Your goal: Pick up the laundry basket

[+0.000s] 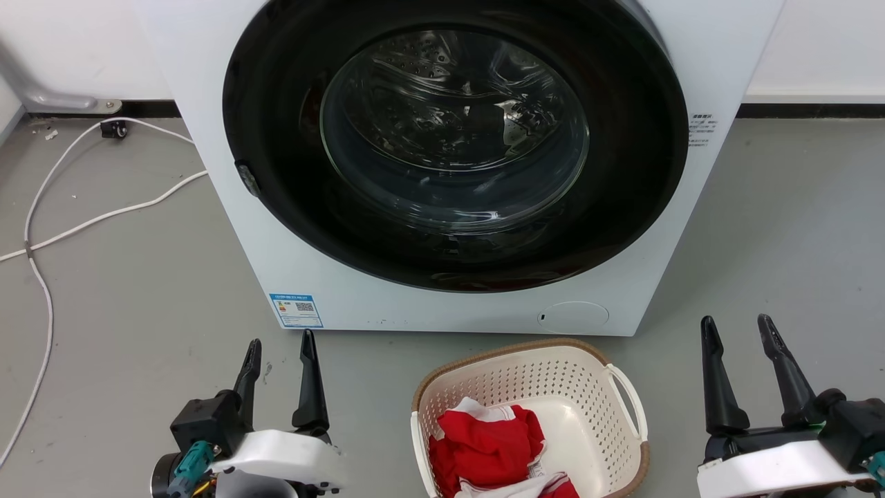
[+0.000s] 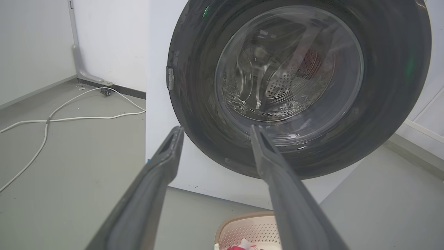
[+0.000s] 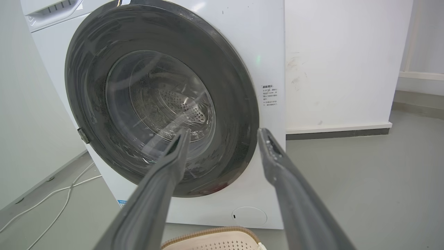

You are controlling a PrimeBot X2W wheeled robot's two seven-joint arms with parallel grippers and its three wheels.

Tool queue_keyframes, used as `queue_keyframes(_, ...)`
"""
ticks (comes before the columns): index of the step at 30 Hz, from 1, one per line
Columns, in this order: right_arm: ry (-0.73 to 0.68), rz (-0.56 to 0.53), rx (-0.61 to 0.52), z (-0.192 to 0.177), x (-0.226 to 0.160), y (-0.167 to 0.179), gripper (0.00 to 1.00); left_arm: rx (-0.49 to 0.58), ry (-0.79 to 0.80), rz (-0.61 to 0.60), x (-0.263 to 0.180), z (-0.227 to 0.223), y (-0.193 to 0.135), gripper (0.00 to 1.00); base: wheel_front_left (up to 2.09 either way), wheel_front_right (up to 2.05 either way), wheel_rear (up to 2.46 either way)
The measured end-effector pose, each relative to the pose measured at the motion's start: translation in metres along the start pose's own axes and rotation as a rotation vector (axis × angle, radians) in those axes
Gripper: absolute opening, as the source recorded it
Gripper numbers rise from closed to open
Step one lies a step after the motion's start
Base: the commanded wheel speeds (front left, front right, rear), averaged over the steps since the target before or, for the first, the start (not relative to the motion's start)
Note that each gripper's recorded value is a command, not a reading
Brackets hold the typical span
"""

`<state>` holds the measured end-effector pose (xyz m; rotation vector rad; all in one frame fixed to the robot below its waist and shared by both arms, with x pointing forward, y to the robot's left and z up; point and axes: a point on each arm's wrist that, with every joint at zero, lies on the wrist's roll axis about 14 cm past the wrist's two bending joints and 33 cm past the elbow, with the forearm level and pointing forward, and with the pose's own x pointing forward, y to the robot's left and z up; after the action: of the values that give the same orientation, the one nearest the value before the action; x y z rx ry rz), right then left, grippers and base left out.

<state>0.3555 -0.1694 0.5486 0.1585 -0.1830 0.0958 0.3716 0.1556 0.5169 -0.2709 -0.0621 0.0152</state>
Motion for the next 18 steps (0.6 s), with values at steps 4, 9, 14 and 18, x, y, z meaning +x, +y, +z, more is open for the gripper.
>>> queue_keyframes(4,0.002,0.005,-0.028,-0.001,-0.002,0.001,1.00,0.027,-0.013,-0.011,0.000,0.002,-0.003,1.00,0.00,0.00,0.00)
queue_keyframes(9,-0.004,0.010,-0.050,-0.001,-0.002,0.001,1.00,0.062,-0.023,-0.030,-0.001,0.003,-0.007,1.00,0.00,0.00,0.00)
queue_keyframes(14,-0.010,0.008,-0.061,0.000,-0.003,0.000,1.00,0.094,-0.038,-0.053,-0.002,0.004,-0.012,1.00,0.00,0.00,0.00)
queue_keyframes(18,-0.013,0.006,-0.070,0.000,-0.005,-0.001,1.00,0.121,-0.046,-0.064,-0.004,0.005,-0.014,1.00,0.00,0.00,0.00)
